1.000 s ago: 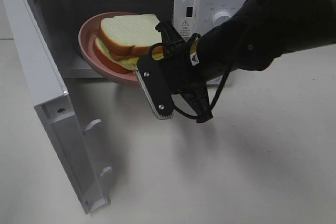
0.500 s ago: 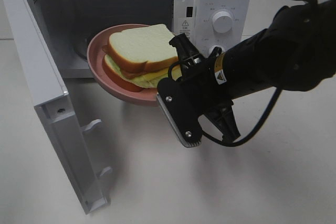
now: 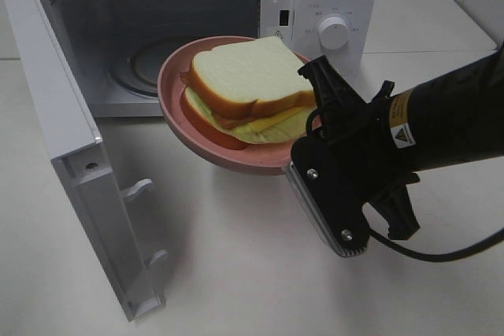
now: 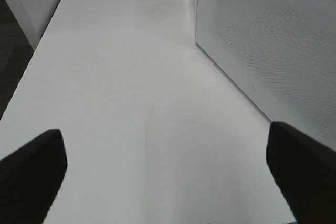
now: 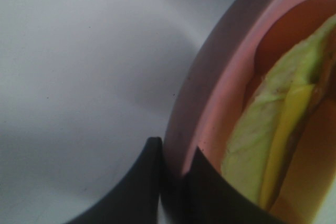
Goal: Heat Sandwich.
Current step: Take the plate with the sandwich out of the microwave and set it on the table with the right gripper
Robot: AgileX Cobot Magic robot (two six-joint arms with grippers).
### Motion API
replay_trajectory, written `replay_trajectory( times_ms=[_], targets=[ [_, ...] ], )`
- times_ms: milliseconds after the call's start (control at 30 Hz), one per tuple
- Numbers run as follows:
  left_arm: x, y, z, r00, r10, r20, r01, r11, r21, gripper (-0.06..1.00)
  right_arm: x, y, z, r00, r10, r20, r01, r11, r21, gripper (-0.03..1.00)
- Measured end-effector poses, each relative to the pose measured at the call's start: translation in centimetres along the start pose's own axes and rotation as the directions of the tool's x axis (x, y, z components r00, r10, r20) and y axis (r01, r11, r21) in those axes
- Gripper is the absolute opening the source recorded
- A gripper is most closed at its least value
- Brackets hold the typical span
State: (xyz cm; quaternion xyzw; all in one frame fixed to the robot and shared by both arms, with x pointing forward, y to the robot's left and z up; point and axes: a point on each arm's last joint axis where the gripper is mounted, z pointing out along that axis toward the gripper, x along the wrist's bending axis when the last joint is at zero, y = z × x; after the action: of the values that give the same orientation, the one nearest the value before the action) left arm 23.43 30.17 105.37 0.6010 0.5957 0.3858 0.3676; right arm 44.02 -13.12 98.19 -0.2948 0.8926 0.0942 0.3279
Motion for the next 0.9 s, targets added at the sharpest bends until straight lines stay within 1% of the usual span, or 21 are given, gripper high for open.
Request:
replay_trajectory(
  times_ms=[300,367,433,533,567,667,833,900],
  targets=[
    [0.0,0.0,0.0,1.000,0.000,0.000,0.000,1.000,0.000,0.98,1.5,-0.5,-2.6,1.000,-0.004,-0.013,0.005,1.000,0.030,0.08],
    [0.0,0.0,0.0,1.000,0.000,0.000,0.000,1.000,0.000,0.98,2.2,-0.7,-3.3,1.000,-0.002,-0.010,0.002,0.999,0.033,0.08],
    [0.0,0.0,0.0,1.000,0.000,0.000,0.000,1.000,0.000,0.98,2.4,-0.7,-3.5,1.000,0.001,-0.011,0.000,0.999,0.036,0.08],
    [0.0,0.0,0.0,1.000,0.000,0.000,0.000,1.000,0.000,0.98,3.7,-1.0,-4.6,1.000,0.011,-0.026,-0.010,0.999,0.049,0.08],
    [0.0,0.0,0.0,1.000,0.000,0.000,0.000,1.000,0.000,0.98,3.7,-1.0,-4.6,1.000,0.011,-0.026,-0.010,0.999,0.049,0.08],
    [0.0,0.0,0.0,1.000,0.000,0.000,0.000,1.000,0.000,0.98,5.0,-1.3,-5.6,0.999,0.031,-0.041,-0.028,0.998,0.064,0.08],
    [0.0,0.0,0.0,1.000,0.000,0.000,0.000,1.000,0.000,0.98,6.1,-1.5,-6.7,0.997,0.060,-0.050,-0.056,0.995,0.083,0.08],
    [0.0,0.0,0.0,1.000,0.000,0.000,0.000,1.000,0.000,0.98,6.7,-1.7,-7.4,0.994,0.101,-0.051,-0.096,0.991,0.096,0.08]
  ],
)
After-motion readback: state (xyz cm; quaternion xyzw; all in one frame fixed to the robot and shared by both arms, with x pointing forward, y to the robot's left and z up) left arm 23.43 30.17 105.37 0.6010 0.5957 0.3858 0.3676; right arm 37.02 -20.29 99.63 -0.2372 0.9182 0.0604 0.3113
